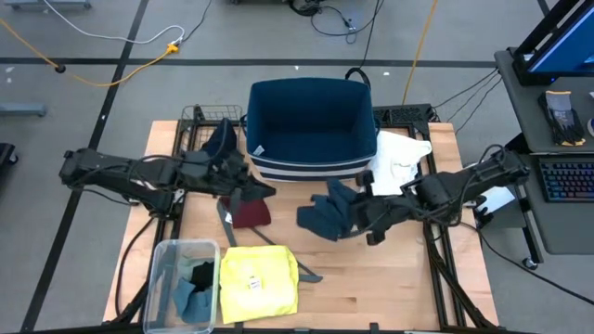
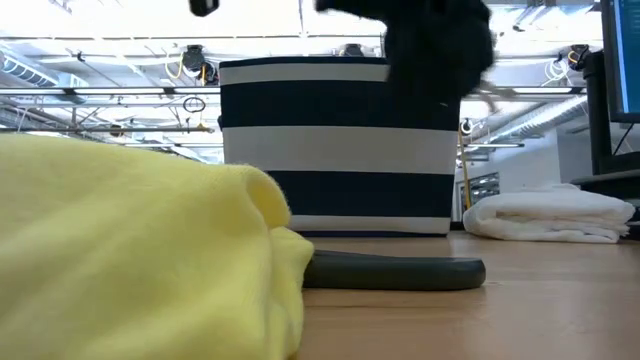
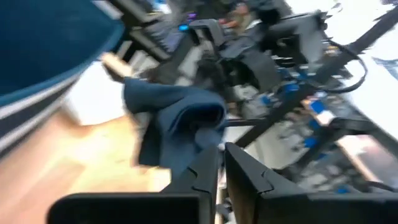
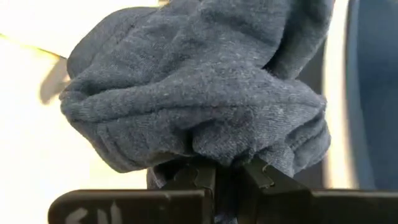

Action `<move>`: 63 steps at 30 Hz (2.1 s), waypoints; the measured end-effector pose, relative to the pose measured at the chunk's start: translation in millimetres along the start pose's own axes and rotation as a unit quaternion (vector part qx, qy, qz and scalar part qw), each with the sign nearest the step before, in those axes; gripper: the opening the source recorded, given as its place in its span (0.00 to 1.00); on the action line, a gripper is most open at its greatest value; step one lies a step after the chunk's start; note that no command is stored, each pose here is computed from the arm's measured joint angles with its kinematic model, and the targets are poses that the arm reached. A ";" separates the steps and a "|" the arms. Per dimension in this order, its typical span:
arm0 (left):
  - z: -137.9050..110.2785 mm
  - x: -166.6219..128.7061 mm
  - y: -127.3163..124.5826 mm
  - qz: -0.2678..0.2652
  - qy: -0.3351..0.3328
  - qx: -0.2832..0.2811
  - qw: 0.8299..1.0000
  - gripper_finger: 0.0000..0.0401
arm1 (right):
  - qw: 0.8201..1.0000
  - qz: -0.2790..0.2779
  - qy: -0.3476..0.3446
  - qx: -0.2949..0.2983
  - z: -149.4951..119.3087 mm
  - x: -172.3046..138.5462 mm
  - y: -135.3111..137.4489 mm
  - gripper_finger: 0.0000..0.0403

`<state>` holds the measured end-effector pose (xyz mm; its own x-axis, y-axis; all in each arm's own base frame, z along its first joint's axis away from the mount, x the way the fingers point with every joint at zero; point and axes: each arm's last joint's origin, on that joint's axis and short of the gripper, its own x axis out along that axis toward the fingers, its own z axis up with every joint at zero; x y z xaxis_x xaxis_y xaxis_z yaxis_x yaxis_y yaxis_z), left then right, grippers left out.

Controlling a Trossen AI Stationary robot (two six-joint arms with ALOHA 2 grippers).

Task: Pick & Place Cloths
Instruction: Put the blue shorts into the wire basket

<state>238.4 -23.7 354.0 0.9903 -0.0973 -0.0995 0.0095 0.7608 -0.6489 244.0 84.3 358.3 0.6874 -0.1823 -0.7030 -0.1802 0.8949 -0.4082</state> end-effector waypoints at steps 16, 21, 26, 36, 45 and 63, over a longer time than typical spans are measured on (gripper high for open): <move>-1.9 40.8 4.1 -0.055 -0.054 -0.055 0.996 0.57 | 0.878 -0.228 -0.013 -0.421 39.7 6.0 4.8 0.03; 0.9 42.3 2.8 -0.063 -0.077 -0.048 0.994 0.66 | 0.834 -0.258 0.052 -0.486 43.2 20.6 9.2 0.03; 0.6 42.7 5.0 -0.038 -0.088 -0.042 0.994 0.72 | 0.811 -0.274 0.071 -0.513 51.0 35.3 15.5 0.03; -3.5 43.5 10.6 0.004 -0.080 -0.043 0.996 0.74 | 0.789 -0.330 0.049 -0.516 68.7 32.4 12.0 0.03; -1.6 45.5 9.2 -0.008 -0.093 -0.041 0.995 0.74 | 0.784 -0.335 0.041 -0.521 72.7 38.3 9.2 0.03; -16.0 81.2 26.3 -0.069 -0.056 -0.062 0.994 0.52 | 0.778 -0.322 0.030 -0.539 79.0 72.7 21.1 0.05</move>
<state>316.9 -22.0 316.8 0.9901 -0.1179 0.0757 0.1350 0.6593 -0.7397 345.8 122.1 344.6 0.8508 -0.4992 -0.1640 -0.3201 -0.2449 -0.9152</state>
